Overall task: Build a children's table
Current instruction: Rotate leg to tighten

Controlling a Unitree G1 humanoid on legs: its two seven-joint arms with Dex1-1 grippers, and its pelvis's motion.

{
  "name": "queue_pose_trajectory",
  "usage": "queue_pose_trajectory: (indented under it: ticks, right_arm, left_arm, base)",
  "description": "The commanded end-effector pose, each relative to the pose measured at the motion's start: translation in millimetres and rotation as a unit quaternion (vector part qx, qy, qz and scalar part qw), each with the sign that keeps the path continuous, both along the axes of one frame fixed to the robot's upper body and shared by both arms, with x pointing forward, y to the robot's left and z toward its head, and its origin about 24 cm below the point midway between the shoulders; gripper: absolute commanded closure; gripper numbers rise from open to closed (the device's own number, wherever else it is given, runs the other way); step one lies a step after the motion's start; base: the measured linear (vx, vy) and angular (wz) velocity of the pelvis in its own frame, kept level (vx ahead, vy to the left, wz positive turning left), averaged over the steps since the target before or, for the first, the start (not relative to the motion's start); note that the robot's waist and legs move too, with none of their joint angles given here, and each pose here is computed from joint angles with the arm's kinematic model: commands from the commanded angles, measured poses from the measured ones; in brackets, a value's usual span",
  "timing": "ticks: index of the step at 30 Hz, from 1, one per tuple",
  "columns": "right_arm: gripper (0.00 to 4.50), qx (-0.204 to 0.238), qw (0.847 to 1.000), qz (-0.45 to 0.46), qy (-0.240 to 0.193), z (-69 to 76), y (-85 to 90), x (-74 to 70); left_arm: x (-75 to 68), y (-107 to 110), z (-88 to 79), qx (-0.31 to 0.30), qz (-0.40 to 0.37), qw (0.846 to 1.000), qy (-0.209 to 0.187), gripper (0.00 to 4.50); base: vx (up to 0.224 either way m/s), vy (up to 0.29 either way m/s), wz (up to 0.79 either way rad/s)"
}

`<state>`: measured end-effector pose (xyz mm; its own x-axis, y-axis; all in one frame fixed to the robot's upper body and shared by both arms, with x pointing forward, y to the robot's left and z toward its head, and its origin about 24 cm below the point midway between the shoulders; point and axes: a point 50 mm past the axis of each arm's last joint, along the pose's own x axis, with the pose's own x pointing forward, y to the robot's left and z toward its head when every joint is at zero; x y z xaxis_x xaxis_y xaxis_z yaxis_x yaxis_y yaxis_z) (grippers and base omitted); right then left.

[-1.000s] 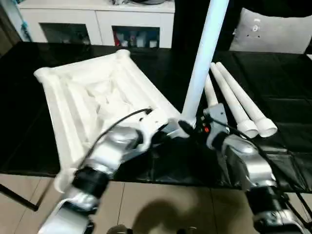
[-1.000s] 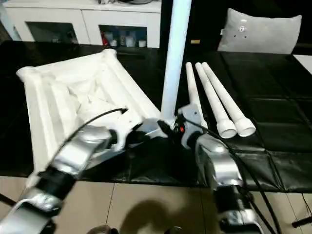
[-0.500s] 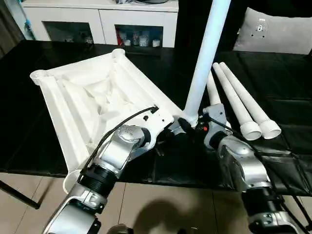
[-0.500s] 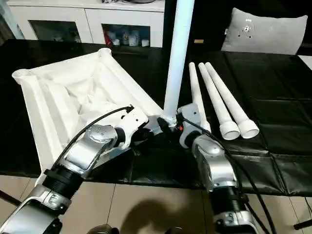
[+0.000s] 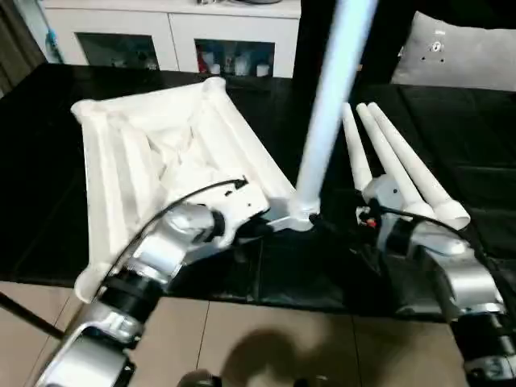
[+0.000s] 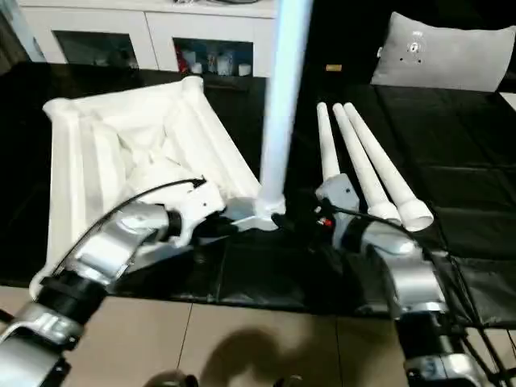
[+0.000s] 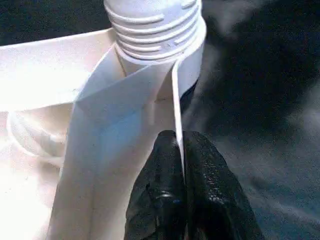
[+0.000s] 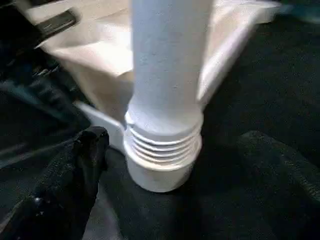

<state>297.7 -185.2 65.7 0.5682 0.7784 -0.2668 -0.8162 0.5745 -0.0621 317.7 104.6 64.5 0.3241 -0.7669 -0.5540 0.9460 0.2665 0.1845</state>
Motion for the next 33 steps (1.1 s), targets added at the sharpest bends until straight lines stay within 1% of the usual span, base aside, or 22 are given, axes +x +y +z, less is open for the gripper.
queue_pose_trajectory:
  ticks: [1, 6, 10, 12, 15, 16, 20, 21, 22, 24, 26, 27, 28, 33]
  right_arm:
    - [0.07, -0.013, 0.999, 0.041, -0.013, 6.7, 2.8, -2.9]
    - [0.07, -0.03, 0.997, 0.077, -0.006, 4.5, 5.2, -5.1]
    - [0.07, -0.026, 0.995, 0.098, 0.003, 1.9, 9.5, -6.7]
    - [0.42, -0.022, 0.994, 0.11, 0.011, 0.0, 13.1, -7.4]
    - [0.45, -0.019, 0.993, 0.115, 0.015, -0.5, 14.6, -7.9]
    - [0.72, -0.018, 0.993, 0.116, 0.015, -0.5, 15.1, -7.8]
    - [0.9, -0.014, 0.992, 0.124, 0.023, -1.4, 15.7, -8.1]
    - [1.1, -0.014, 0.992, 0.124, 0.023, -1.4, 15.7, -8.1]
    - [1.2, -0.012, 0.992, 0.126, 0.024, -1.6, 16.0, -8.0]
    - [1.28, -0.01, 0.992, 0.127, 0.026, -2.0, 16.4, -7.9]
    - [1.52, -0.007, 0.991, 0.128, 0.029, -2.7, 17.5, -7.9]
    - [1.52, -0.005, 0.991, 0.129, 0.031, -3.0, 18.0, -7.9]
    - [1.68, -0.001, 0.991, 0.13, 0.034, -3.7, 19.0, -8.4]
    - [1.76, 0.009, 0.99, 0.135, 0.043, -7.2, 24.0, -11.9]
  left_arm:
    - [-4.9, -2.5, 2.0, 0.013, -0.059, 0.998, -0.003, 4.5]
    - [-9.1, 1.5, 2.9, 0.024, -0.11, 0.994, 0.005, 4.5]
    - [-11.1, 2.7, 2.6, 0.035, -0.136, 0.99, 0.009, 4.5]
    - [-11.3, 2.1, 2.3, 0.037, -0.145, 0.989, 0.009, 4.5]
    - [-11.8, 1.2, 2.0, 0.037, -0.15, 0.988, 0.01, 4.5]
    - [-12.0, 0.6, 2.1, 0.036, -0.152, 0.988, 0.011, 4.5]
    - [-12.8, 0.3, 2.1, 0.037, -0.161, 0.986, 0.012, 4.5]
    - [-12.8, 0.3, 2.1, 0.037, -0.161, 0.986, 0.012, 4.5]
    - [-12.7, 0.5, 1.9, 0.037, -0.163, 0.986, 0.012, 4.5]
    - [-13.0, 0.5, 1.6, 0.037, -0.164, 0.986, 0.013, 4.5]
    - [-13.3, 0.7, 1.1, 0.038, -0.165, 0.985, 0.014, 4.5]
    - [-13.4, 0.8, 1.0, 0.038, -0.165, 0.985, 0.014, 4.5]
    - [-13.7, 1.0, 0.6, 0.038, -0.166, 0.985, 0.015, 4.5]
    - [-14.4, 2.1, -0.7, 0.038, -0.164, 0.986, 0.018, 4.5]
  base:
    - [0.0, 0.0, 0.0]
    - [0.0, 0.0, 0.0]
    - [0.0, 0.0, 0.0]
    - [0.0, 0.0, 0.0]
    - [0.0, 0.0, 0.0]
    - [0.0, 0.0, 0.0]
    - [0.0, 0.0, 0.0]
    - [0.0, 0.0, 0.0]
    - [0.0, 0.0, 0.0]
    - [0.0, 0.0, 0.0]
    - [0.0, 0.0, 0.0]
    - [0.0, 0.0, 0.0]
    - [0.0, 0.0, 0.0]
    - [0.0, 0.0, 0.0]
